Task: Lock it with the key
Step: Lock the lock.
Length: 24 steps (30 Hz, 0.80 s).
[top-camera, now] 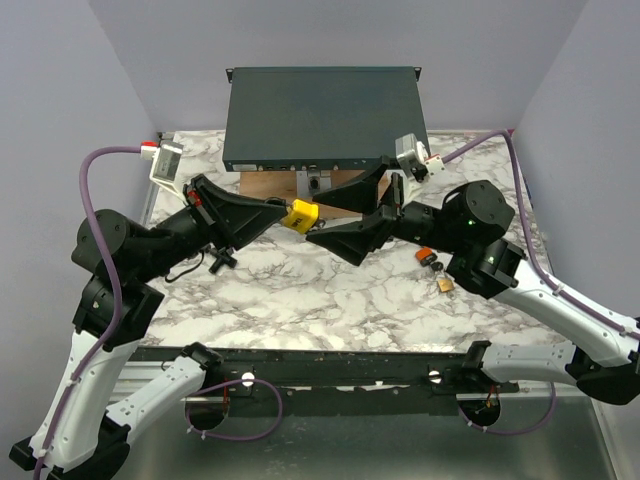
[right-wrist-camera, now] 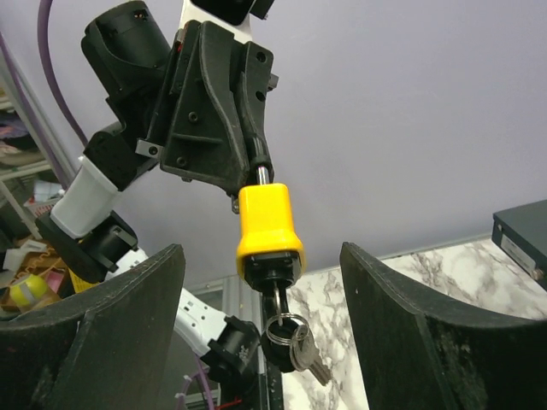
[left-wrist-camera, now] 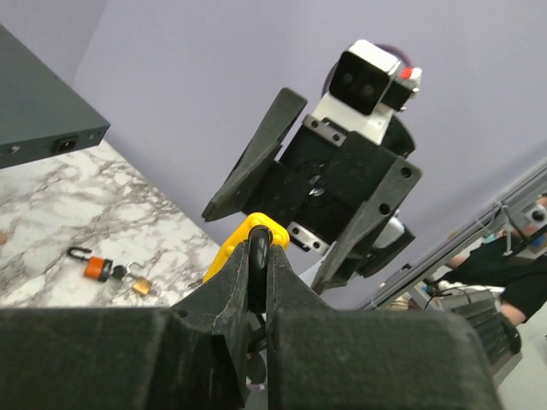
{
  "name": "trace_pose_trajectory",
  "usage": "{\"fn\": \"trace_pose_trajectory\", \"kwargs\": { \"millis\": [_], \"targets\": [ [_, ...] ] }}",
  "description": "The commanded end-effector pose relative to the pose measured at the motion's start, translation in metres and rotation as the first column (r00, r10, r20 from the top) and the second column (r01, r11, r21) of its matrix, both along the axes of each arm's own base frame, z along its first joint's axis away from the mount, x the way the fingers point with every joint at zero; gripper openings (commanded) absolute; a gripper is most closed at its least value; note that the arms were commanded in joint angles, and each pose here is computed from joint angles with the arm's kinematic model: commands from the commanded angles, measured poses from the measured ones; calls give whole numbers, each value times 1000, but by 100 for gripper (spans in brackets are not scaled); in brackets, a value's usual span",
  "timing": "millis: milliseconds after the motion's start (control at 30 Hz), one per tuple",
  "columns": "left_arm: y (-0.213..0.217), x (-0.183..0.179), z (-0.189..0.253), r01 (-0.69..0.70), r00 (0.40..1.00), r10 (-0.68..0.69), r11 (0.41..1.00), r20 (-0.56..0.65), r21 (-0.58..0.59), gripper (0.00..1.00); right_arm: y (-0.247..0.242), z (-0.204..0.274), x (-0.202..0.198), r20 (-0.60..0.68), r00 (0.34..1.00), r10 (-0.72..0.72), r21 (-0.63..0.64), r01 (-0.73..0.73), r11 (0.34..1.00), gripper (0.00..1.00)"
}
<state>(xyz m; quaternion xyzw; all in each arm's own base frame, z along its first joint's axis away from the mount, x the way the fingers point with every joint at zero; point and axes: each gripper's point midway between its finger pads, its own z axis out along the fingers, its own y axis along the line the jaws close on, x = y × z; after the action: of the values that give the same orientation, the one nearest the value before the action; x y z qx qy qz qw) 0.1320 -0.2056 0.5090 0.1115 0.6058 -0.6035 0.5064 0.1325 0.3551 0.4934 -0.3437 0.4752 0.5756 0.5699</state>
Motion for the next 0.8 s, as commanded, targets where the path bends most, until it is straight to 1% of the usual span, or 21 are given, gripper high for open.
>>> {"fn": "trace_pose_trajectory", "kwargs": {
  "millis": [0, 233, 367, 500, 767],
  "targets": [
    [8, -6, 39, -6, 999, 13, 988, 49, -154, 0, 2, 22, -10, 37, 997, 63, 77, -65, 995, 74],
    [5, -1, 40, 2, 1000, 3, 984, 27, -179, 0, 7, 29, -10, 31, 996, 81, 114, -84, 990, 63],
    [3, 2, 38, 2, 1000, 1, 984, 20, -178, 0, 14, 24, -12, 10, 993, 120, 116, -121, 986, 55],
    [4, 3, 36, -3, 1000, 6, 984, 17, -180, 0, 17, 20, -11, -7, 992, 129, 118, -128, 985, 48],
    [4, 3, 34, -7, 1000, 11, 984, 18, -177, 0, 11, 18, -10, -26, 994, 107, 135, -102, 985, 44]
  ]
}}
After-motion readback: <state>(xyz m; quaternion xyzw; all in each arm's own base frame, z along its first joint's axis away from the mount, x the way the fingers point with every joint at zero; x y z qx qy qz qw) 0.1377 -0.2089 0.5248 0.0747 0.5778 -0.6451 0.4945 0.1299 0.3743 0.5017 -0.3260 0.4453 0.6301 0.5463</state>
